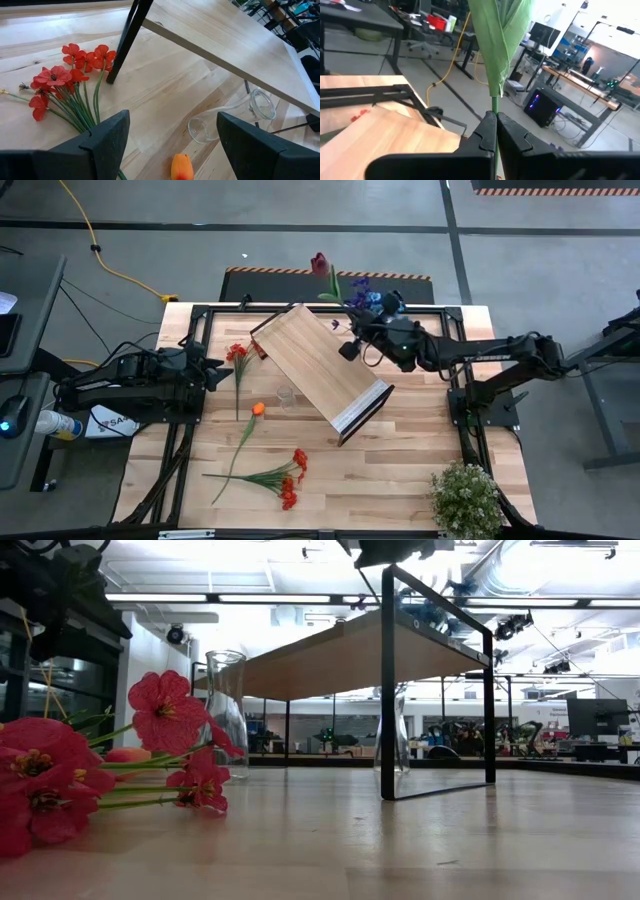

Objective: Pick and place flowers into a vace then onto a shelf
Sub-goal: Put the red flower into the top transparent vase

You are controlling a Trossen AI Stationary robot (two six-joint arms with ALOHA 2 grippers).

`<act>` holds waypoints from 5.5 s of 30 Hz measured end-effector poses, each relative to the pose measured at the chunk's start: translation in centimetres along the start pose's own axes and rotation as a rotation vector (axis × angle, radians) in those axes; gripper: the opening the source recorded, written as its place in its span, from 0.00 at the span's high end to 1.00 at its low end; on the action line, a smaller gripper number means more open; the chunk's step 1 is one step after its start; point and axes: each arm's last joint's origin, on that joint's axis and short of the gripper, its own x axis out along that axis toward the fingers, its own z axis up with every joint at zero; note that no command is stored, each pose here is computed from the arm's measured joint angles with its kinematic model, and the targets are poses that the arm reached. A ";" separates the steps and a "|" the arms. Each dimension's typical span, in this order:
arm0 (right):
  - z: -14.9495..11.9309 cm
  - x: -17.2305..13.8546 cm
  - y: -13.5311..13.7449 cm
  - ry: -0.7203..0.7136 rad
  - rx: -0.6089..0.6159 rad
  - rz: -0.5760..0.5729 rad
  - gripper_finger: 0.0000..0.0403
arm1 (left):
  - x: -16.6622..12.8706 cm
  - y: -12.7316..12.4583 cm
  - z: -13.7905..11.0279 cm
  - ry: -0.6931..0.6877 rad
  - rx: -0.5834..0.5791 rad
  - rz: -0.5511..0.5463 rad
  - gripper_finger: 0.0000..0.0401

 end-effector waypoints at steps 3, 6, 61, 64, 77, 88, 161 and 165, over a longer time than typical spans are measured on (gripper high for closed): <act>-0.6 0.0 0.2 0.031 0.015 0.008 1.00 | 0.0 0.0 0.0 0.000 0.000 0.000 0.17; -1.7 0.0 0.5 0.025 0.031 -0.006 1.00 | 0.0 0.0 0.0 0.000 0.000 0.000 0.17; -8.3 -0.4 -0.3 -0.127 0.082 -0.186 1.00 | 0.0 -0.1 -0.1 0.022 -0.004 -0.024 0.17; -8.5 -0.4 -0.4 -0.129 0.088 -0.190 1.00 | 0.0 -0.1 -0.1 0.022 -0.004 -0.024 0.17; -9.0 -0.1 -0.7 -0.149 0.069 -0.181 1.00 | 0.0 -0.1 0.0 0.016 -0.021 -0.030 0.17; -9.4 0.8 -1.0 -0.171 0.048 -0.138 1.00 | 0.0 -0.2 0.0 0.026 -0.029 -0.039 0.17; -11.4 0.9 1.8 -0.039 0.043 -0.206 1.00 | 0.0 -0.2 0.0 0.028 -0.024 -0.039 0.17; -11.4 0.4 2.3 -0.020 0.052 -0.229 1.00 | 0.0 -0.2 0.0 0.028 -0.023 -0.039 0.17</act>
